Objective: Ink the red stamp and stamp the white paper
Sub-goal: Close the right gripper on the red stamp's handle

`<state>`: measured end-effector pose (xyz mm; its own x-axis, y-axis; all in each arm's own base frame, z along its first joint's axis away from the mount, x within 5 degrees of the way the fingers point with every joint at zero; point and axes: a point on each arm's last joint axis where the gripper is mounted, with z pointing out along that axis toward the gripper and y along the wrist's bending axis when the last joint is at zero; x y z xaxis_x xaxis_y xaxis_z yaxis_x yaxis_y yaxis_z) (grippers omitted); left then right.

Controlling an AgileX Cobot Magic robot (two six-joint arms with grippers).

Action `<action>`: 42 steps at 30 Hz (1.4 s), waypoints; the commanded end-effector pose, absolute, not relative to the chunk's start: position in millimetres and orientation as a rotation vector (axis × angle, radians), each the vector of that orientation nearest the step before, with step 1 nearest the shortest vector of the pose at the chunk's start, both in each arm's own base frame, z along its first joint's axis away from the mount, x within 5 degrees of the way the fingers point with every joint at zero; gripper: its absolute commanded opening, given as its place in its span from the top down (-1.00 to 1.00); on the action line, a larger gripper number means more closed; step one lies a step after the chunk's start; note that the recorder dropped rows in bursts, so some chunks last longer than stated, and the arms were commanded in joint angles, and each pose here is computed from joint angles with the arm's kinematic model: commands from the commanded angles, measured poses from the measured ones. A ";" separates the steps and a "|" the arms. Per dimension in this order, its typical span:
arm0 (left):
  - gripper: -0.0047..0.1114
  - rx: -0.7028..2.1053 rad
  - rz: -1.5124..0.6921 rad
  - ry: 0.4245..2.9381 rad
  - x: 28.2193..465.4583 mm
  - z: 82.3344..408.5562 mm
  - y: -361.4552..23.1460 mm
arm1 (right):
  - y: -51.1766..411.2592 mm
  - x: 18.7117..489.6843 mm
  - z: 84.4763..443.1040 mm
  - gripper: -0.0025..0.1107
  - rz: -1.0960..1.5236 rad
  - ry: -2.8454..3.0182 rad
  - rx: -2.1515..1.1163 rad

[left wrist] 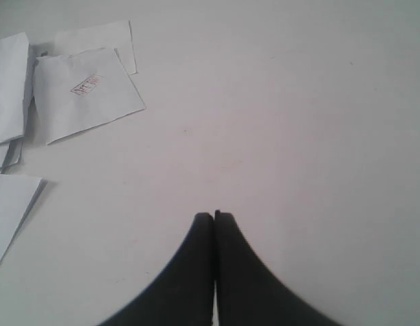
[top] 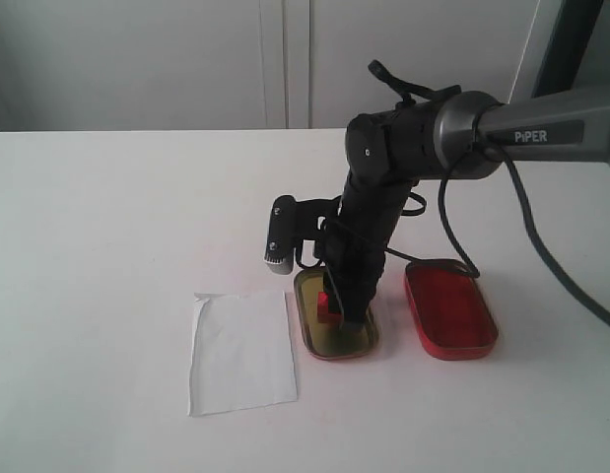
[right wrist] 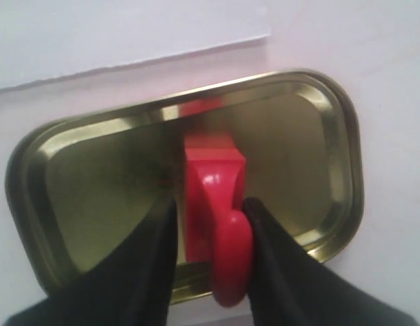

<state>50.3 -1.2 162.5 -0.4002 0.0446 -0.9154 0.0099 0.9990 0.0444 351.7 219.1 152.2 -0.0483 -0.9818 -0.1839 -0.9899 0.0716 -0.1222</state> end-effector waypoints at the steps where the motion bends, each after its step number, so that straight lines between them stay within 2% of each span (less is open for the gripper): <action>1: 0.92 0.030 0.026 1.974 50.3 162.8 -1.5 | 219.1 352.1 152.4 0.41 0.062 2.133 -1.995; 20: 0.92 0.030 0.026 1.974 50.3 162.8 -1.5 | 221.1 351.0 158.3 0.42 0.096 2.135 -1.956; 22: 0.92 0.030 0.026 1.974 50.3 162.8 -1.5 | 221.0 351.1 158.3 0.49 0.093 2.134 -1.958; 27: 0.92 0.030 0.026 1.974 50.3 162.8 -1.5 | 221.1 351.3 158.3 0.93 0.092 2.133 -1.957; 42: 0.92 0.030 0.026 1.974 50.3 162.8 -1.5 | 220.7 352.4 162.3 0.96 0.070 2.113 -1.952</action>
